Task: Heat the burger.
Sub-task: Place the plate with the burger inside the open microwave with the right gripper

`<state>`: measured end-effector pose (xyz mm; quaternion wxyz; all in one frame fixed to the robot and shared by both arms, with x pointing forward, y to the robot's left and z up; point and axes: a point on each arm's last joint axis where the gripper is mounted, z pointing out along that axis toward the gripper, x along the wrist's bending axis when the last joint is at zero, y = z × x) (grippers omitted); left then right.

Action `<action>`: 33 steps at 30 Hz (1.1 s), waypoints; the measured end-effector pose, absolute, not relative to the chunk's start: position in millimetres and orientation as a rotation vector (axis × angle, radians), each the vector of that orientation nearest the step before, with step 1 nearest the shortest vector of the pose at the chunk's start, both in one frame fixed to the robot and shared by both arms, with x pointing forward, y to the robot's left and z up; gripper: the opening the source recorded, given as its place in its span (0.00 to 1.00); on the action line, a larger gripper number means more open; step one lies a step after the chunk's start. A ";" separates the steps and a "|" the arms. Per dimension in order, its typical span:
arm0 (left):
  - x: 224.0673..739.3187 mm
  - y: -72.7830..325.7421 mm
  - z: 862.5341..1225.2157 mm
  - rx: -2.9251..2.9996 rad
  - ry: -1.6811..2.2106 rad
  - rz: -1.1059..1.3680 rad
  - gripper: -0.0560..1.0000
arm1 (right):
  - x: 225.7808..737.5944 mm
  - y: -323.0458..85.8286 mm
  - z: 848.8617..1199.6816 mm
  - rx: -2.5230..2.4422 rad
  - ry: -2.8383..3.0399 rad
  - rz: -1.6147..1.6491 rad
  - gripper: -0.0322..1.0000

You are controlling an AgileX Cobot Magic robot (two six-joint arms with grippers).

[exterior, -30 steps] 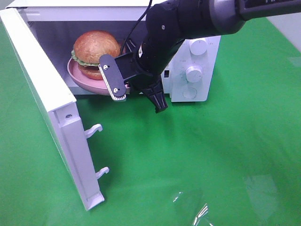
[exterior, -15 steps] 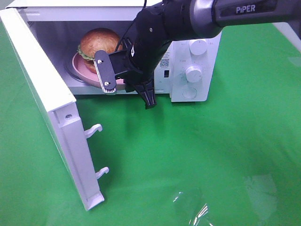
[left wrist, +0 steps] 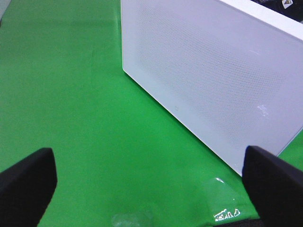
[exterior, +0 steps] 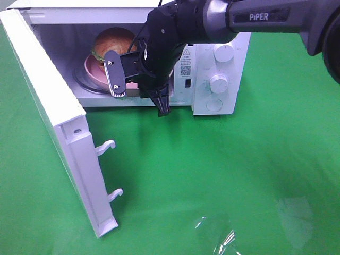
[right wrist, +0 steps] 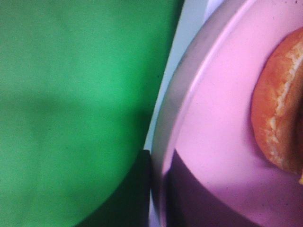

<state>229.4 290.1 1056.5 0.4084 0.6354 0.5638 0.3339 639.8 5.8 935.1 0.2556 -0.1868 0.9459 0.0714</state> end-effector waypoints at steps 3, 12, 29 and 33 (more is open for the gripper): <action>229.4 290.1 1056.5 1.601 1.421 0.841 0.98 | 641.4 7.0 935.2 -0.504 2.565 0.196 0.07; 229.4 290.1 1056.5 1.601 1.421 0.841 0.98 | 650.9 10.7 935.0 -0.506 2.554 0.183 0.07; 229.4 290.1 1056.5 1.601 1.421 0.841 0.98 | 655.1 10.6 922.4 -0.548 2.540 0.168 0.08; 229.4 290.1 1056.5 1.601 1.421 0.841 0.98 | 656.2 11.0 923.2 -0.582 2.519 0.164 0.11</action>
